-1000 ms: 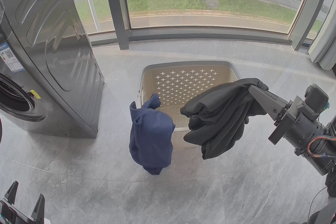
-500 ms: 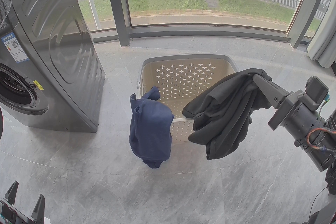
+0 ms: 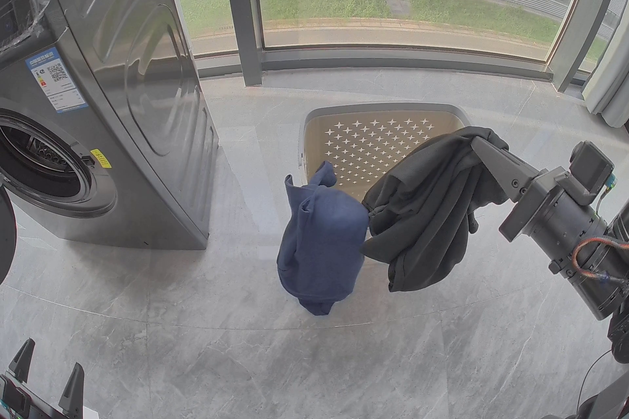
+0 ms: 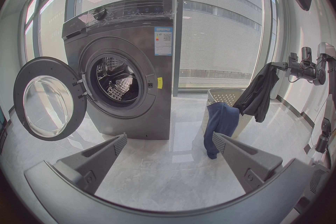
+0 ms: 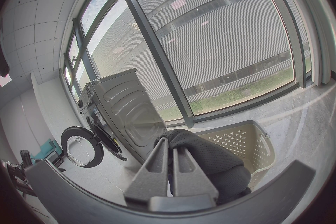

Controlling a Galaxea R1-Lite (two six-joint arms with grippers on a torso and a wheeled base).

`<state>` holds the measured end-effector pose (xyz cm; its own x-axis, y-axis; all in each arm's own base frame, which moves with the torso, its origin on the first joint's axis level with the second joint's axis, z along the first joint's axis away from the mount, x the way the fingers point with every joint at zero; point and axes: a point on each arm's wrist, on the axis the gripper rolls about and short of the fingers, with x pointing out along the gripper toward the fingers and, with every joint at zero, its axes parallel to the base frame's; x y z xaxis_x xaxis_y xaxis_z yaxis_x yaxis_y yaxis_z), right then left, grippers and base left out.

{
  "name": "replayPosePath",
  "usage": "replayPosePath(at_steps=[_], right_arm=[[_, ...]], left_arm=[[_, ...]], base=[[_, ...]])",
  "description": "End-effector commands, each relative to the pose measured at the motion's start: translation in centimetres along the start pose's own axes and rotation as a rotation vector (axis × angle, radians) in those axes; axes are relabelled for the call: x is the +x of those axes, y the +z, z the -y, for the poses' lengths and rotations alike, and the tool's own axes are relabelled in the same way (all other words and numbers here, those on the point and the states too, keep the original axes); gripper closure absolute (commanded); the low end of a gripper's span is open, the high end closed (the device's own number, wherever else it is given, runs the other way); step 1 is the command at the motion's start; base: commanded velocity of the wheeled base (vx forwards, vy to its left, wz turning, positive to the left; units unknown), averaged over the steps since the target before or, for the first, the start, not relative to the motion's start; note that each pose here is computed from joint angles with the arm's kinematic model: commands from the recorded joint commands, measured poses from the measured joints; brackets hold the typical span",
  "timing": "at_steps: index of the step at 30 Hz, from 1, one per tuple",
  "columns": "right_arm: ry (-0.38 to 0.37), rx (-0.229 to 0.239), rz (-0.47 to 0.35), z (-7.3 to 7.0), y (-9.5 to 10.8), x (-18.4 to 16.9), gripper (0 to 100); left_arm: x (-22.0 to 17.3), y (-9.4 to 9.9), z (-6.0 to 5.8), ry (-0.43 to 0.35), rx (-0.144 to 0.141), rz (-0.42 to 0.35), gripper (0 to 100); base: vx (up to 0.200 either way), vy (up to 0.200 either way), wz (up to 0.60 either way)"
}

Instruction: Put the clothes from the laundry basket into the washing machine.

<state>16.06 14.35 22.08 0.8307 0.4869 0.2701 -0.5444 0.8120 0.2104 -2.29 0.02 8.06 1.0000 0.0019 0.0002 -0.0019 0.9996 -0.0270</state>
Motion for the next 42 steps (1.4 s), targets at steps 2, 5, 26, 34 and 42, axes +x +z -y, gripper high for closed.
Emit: replayPosePath(at_steps=[2,5,26,34,42], right_arm=[[0.003,0.001,-0.001,-0.07,-0.06,0.05,100],[0.003,0.001,0.0,-0.08,-0.04,0.05,100],[0.01,0.007,0.028,-0.23,0.46,0.35,100],[0.01,0.008,0.023,-0.22,0.32,0.4,100],[0.009,0.006,0.016,-0.19,0.12,0.42,100]], left_arm=[[0.03,-0.48,-0.01,0.001,0.001,-0.005,0],[0.03,-0.48,-0.01,0.001,0.001,-0.005,0],[0.04,-0.47,-0.02,0.0,0.001,-0.006,0],[0.04,-0.47,-0.02,0.0,-0.001,-0.006,0],[0.05,-0.48,-0.02,0.0,-0.002,-0.009,0]], base=[[0.0,0.2,0.0],[0.0,0.2,0.0],[-0.038,0.105,0.0],[-0.2,0.0,0.0],[-0.075,0.0,0.0]])
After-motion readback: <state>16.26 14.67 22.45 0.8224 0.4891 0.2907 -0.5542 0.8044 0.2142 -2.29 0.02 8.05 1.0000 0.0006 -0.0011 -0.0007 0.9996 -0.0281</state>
